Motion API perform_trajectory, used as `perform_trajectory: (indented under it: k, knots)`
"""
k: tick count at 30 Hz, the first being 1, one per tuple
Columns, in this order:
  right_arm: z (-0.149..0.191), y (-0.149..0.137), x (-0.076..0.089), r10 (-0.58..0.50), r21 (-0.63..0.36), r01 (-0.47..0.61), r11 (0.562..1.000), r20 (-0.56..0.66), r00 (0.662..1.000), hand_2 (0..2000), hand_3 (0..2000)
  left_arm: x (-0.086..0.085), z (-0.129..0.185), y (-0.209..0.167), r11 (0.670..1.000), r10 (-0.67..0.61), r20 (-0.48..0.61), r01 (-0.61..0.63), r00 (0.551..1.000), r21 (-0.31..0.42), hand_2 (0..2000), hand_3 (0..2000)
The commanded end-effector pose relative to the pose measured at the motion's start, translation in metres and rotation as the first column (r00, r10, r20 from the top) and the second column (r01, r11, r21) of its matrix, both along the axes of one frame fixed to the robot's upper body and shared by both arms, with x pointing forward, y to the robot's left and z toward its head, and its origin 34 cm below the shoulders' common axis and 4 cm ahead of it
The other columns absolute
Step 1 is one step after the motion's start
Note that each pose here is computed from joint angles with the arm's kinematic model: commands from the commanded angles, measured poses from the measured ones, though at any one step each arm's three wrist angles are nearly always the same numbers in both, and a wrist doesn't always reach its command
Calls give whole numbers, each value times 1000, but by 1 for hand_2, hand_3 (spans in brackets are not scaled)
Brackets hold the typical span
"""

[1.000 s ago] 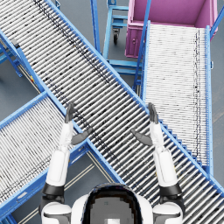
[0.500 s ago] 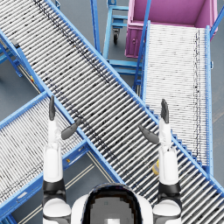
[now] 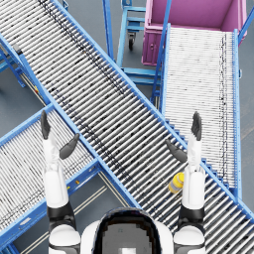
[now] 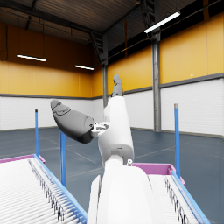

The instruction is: Pick up the oil and place it on the left assembly line, put the cola on the right, and keep Sprite still

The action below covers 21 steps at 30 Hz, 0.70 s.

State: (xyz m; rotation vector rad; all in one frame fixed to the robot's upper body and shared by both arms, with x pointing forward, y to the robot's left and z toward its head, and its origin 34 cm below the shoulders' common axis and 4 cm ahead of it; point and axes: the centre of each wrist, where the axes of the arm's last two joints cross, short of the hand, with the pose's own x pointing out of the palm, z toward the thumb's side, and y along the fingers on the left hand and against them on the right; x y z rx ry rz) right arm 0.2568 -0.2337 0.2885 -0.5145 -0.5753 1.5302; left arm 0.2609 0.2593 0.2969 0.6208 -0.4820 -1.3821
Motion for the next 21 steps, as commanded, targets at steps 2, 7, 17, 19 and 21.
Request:
perform_trajectory:
  k: [2, 7, 17, 19, 21]
  knots:
    - [0, -2, -3, -10, 6, 10, 1000, 5, 1000, 0, 0, -4, 1, 0, 1000, 4, 13, -4, 1000, -2, 0, 0]
    - [1, -1, -3, -7, 11, 7, 1000, 9, 1000, 0, 0, -3, 2, -1, 1000, 0, 15, 0, 1000, -2, 0, 0]
    - [-6, 2, -7, 1, 20, -1, 1000, -10, 1000, 0, 0, -4, -2, -1, 1000, 1, 5, -1, 1000, -10, 0, 0]
    - [-7, 3, -9, 4, 21, -4, 1000, -11, 1000, 0, 0, -4, -1, -2, 1000, -2, 8, 2, 1000, -9, 0, 0]
    - [-7, 2, -9, 0, 25, 0, 1000, -9, 1000, 0, 0, -4, -3, -2, 1000, -2, 2, 2, 1000, -12, 0, 0]
